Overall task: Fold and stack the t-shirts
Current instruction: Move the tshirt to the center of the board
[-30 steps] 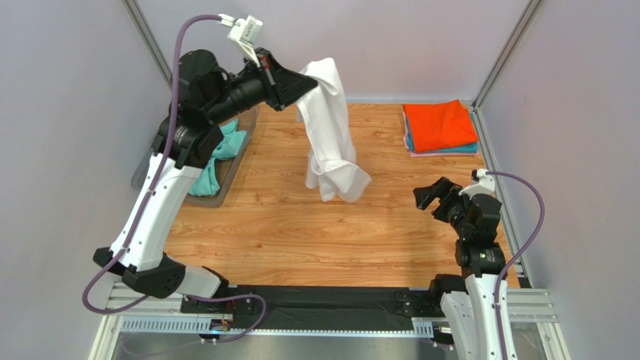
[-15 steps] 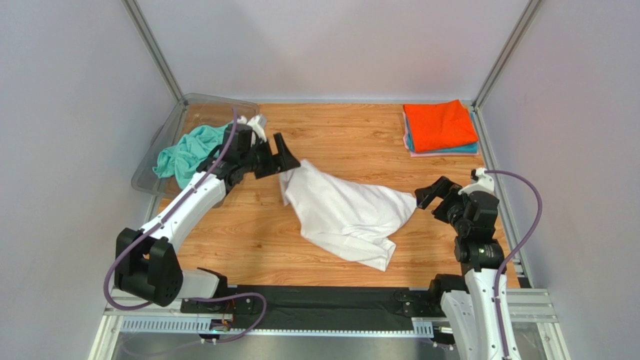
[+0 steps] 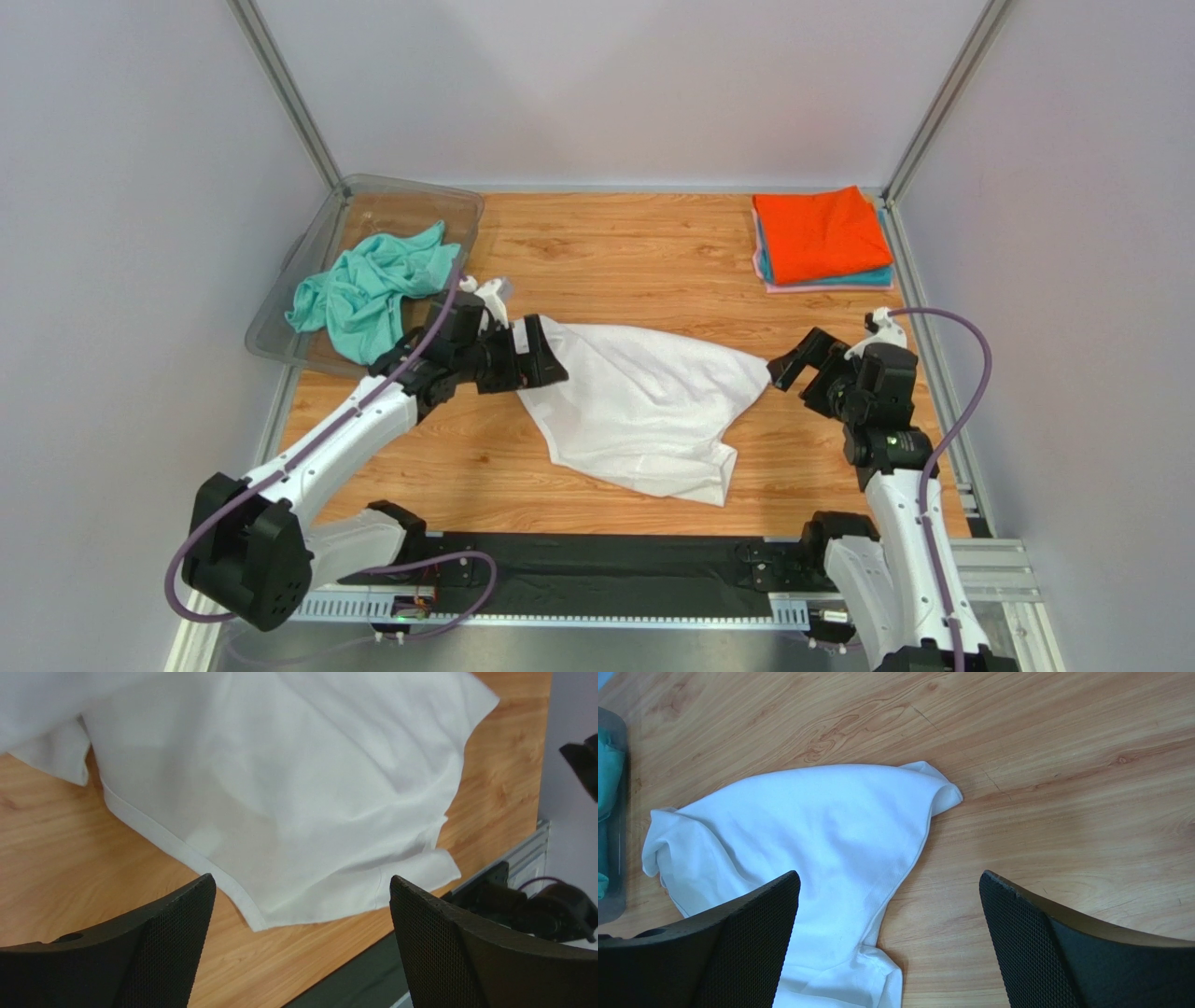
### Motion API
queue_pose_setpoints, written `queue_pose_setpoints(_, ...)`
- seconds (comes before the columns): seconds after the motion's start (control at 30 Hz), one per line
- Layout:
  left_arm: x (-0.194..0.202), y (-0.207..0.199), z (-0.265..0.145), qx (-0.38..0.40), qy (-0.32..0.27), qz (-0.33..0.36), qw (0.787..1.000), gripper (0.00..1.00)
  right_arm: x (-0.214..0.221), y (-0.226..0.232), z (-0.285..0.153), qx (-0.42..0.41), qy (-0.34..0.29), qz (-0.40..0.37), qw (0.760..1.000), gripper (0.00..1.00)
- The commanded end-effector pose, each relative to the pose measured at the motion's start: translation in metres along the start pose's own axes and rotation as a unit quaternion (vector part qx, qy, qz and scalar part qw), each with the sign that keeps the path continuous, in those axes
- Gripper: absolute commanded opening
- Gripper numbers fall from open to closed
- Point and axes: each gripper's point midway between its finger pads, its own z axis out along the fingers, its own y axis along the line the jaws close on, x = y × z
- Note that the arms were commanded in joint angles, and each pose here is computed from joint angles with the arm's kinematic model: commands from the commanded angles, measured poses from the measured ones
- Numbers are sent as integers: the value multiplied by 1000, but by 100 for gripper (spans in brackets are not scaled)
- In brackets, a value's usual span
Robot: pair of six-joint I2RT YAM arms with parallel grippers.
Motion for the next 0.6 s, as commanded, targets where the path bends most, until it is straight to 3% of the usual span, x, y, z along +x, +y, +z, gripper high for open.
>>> queue_pose_setpoints(0.0,40,16,4,-8,51,-20,998,99,6,6,0,-16,18,-1,1000,100)
queue_pose_setpoints(0.17,81,22,6,9,86,-47,995,95,16,-6,3,7,28,5,1000,100)
queue_pose_setpoints(0.57,138,-6,24,20,157,-17,987,95,24,-13,10,22,48,10,999,100)
